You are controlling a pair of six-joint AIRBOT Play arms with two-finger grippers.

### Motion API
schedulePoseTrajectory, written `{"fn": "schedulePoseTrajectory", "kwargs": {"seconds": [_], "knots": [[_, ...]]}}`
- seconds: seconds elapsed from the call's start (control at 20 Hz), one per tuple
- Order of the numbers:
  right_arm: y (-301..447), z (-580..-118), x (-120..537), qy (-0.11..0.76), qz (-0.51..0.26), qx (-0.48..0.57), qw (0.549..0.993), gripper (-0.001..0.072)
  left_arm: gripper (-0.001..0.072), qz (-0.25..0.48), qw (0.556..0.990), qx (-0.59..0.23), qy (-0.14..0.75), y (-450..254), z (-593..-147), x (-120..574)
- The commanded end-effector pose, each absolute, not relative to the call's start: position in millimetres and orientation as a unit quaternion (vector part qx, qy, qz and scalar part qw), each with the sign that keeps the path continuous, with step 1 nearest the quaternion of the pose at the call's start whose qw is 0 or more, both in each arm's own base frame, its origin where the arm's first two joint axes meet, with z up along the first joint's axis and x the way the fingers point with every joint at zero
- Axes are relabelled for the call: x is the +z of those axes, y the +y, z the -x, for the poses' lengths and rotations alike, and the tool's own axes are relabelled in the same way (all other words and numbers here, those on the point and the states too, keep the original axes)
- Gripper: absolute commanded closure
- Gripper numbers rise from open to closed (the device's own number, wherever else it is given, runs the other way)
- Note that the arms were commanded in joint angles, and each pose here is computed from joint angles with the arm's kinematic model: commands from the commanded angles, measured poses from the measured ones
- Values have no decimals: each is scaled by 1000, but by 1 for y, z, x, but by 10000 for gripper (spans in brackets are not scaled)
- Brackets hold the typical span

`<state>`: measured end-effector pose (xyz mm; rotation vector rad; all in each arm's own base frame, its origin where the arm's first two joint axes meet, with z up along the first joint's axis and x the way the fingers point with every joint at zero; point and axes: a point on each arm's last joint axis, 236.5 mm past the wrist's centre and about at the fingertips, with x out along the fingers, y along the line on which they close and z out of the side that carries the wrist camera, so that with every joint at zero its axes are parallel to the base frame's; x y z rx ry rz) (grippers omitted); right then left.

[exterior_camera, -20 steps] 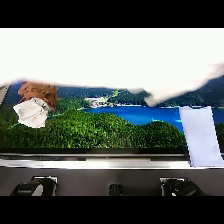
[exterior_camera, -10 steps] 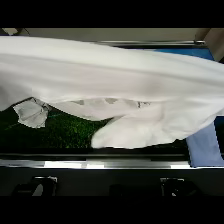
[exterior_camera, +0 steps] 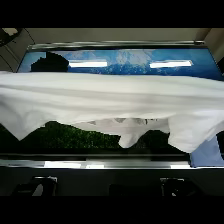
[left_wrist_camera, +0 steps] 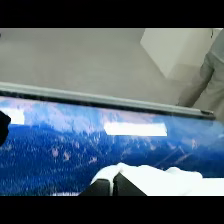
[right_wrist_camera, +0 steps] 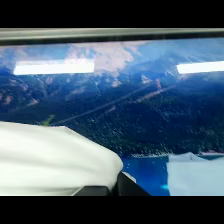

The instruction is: Fold the shirts.

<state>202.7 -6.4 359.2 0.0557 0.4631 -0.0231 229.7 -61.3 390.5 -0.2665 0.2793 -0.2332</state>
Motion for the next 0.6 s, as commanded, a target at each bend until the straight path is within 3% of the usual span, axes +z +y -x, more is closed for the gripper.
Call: {"fn": "schedulePoseTrajectory", "kwargs": {"seconds": [0.0,0.1,0.15,0.3,0.45,0.55], "knots": [[-19,-247,320,306,25,-96,947,660,682,143,940,-103,291,-60,-267,294],[11,-306,272,347,65,-85,932,660,681,163,907,-90,378,-58,-296,221],[32,-337,235,377,48,-67,923,660,681,173,891,-82,412,-57,-311,184],[78,-418,147,437,-111,18,892,660,680,199,856,-72,471,-57,-358,104],[80,-492,120,394,-262,57,879,659,680,248,842,-92,470,-70,-417,70],[76,-519,96,385,-323,50,863,660,680,289,839,-96,451,-75,-463,52]]}}
